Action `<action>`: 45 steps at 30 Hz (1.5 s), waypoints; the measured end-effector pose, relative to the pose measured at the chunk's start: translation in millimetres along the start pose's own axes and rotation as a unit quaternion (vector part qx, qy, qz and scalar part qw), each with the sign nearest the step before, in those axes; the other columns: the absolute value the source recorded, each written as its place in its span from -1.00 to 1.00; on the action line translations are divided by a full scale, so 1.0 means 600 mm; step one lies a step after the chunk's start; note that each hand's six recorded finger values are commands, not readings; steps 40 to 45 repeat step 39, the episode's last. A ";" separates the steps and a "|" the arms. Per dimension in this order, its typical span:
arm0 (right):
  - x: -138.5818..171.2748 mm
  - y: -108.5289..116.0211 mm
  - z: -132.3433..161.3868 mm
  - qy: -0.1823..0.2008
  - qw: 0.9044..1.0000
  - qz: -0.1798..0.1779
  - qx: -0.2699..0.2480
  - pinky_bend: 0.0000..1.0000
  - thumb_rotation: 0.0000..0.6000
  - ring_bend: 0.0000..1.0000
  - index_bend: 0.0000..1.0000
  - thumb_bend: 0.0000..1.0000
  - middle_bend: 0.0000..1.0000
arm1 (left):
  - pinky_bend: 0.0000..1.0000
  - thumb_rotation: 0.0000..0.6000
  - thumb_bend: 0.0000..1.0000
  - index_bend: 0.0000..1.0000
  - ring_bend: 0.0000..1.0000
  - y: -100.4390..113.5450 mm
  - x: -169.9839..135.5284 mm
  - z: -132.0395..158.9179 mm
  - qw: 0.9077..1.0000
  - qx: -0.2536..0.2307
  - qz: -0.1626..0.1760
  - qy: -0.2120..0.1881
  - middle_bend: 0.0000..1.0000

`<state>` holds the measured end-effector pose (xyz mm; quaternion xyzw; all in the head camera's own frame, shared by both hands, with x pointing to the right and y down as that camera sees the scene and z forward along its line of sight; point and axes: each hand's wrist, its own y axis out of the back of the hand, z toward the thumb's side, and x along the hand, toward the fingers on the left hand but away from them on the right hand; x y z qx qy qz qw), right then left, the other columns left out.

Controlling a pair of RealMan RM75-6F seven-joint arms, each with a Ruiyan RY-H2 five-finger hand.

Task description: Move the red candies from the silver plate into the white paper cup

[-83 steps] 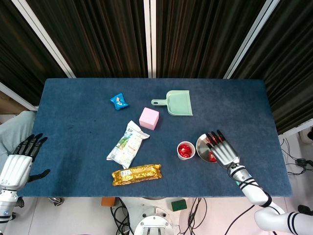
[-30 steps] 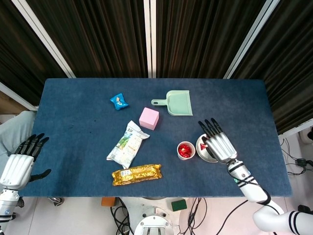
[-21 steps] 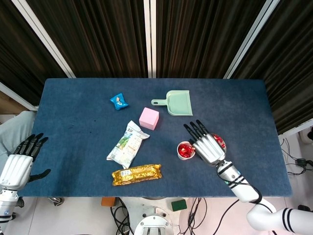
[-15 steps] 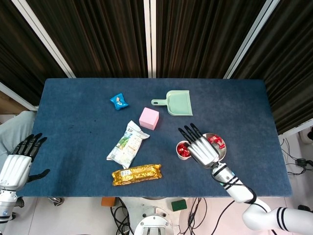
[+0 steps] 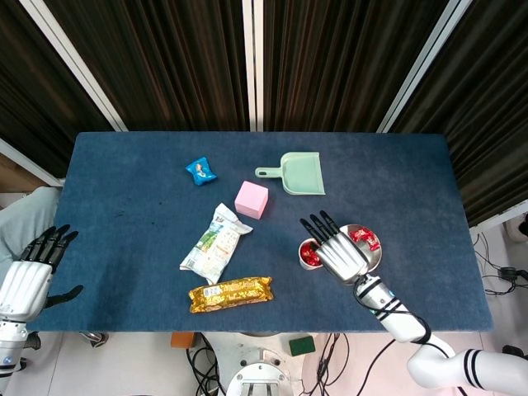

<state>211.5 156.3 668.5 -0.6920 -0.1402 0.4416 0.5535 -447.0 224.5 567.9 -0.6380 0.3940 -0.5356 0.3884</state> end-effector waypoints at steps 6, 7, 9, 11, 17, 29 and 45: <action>0.004 0.005 -0.008 -0.002 1.000 -0.006 -0.002 -1.00 1.00 -1.00 -0.60 -0.27 -1.00 | -0.65 1.00 -0.82 -0.77 -0.92 -0.001 0.001 0.000 1.000 0.001 -0.002 0.001 -0.86; 0.005 0.006 -0.009 -0.003 1.000 -0.007 -0.003 -1.00 1.00 -1.00 -0.62 -0.27 -1.00 | -0.65 1.00 -0.83 -0.77 -0.92 -0.001 0.001 0.000 1.000 0.001 -0.002 0.001 -0.86; 0.008 0.010 -0.013 -0.005 1.000 -0.012 -0.006 -1.00 1.00 -1.00 -0.65 -0.27 -1.00 | -0.65 1.00 -0.82 -0.77 -0.92 -0.002 0.001 0.000 1.000 0.001 -0.002 0.001 -0.86; 0.014 0.016 -0.020 -0.011 1.000 -0.017 -0.009 -1.00 1.00 -1.00 -0.66 -0.27 -1.00 | -0.65 1.00 -0.82 -0.78 -0.92 -0.001 0.001 0.000 1.000 0.001 -0.002 0.001 -0.86; 0.048 0.034 -0.060 -0.043 0.998 -0.041 -0.029 -1.00 1.00 -1.00 -0.81 -0.29 -1.00 | -0.65 1.00 -0.82 -0.78 -0.92 0.000 0.001 0.000 1.000 0.000 0.000 0.001 -0.86; 0.233 0.024 -0.222 -0.203 0.971 -0.094 -0.084 -1.00 1.00 -1.00 -1.00 -0.27 -1.00 | -0.65 1.00 -0.83 -0.77 -0.92 0.003 -0.003 0.001 1.000 0.001 0.007 0.002 -0.86; 0.376 -0.031 -0.306 -0.343 0.932 -0.034 -0.116 -1.00 1.00 -1.00 -1.00 -0.31 -1.00 | -0.65 1.00 -0.82 -0.77 -0.92 0.008 -0.008 0.000 1.000 0.004 0.016 0.010 -0.86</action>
